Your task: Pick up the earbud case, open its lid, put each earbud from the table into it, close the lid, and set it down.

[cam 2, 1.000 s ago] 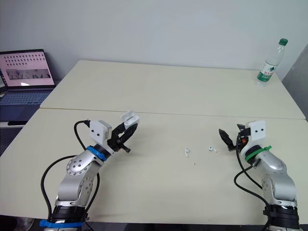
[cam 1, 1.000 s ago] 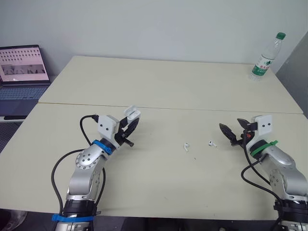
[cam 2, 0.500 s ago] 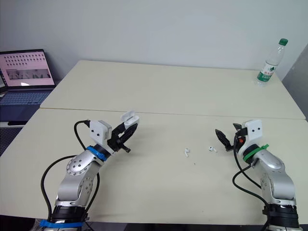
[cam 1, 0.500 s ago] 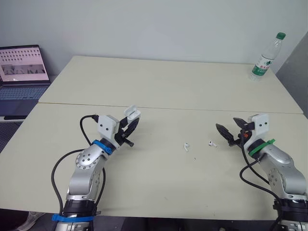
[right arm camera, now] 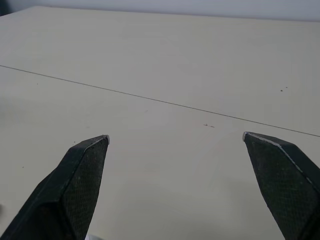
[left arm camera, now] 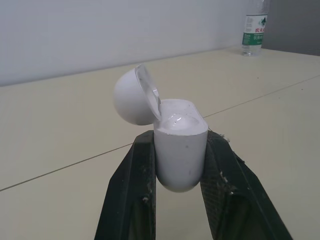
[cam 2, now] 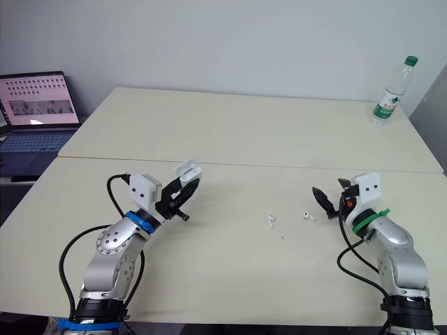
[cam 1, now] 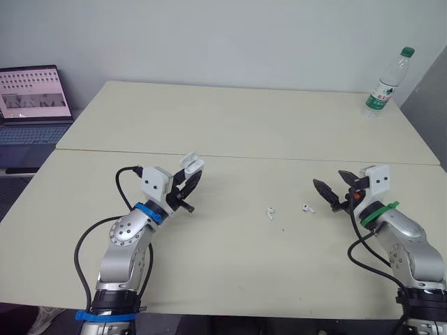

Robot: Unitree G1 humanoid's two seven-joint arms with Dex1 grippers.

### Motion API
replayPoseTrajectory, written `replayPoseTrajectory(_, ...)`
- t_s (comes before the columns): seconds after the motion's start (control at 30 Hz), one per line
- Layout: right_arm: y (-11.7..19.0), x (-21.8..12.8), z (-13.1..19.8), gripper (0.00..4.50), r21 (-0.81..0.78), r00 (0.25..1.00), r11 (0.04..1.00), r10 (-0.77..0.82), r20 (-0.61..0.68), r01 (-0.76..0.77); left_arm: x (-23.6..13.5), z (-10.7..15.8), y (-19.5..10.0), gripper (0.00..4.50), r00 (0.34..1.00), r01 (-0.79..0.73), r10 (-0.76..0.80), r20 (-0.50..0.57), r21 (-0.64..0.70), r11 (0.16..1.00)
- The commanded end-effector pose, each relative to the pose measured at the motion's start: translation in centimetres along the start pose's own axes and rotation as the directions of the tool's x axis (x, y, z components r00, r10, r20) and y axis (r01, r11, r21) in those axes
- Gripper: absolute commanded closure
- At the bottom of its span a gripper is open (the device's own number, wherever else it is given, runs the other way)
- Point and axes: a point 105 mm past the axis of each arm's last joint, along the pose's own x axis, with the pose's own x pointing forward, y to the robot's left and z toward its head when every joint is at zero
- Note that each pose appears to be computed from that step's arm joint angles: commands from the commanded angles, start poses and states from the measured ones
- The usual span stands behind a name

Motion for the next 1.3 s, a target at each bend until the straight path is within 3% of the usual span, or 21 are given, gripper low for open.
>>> replayPoseTrajectory(0.03,-0.05,-0.05,1.3,0.02,-0.032,0.999,0.999,0.003,0.045,-0.001,0.05,1.56,-0.08,3.69,0.999,0.011,-0.012,0.053,0.032,0.999)
replayPoseTrajectory(1.3,-0.07,-0.78,1.0,0.02,-0.042,0.999,0.999,0.003,0.035,-0.002,-0.44,1.36,-0.9,3.69,0.999,0.027,-0.027,0.039,0.019,0.999)
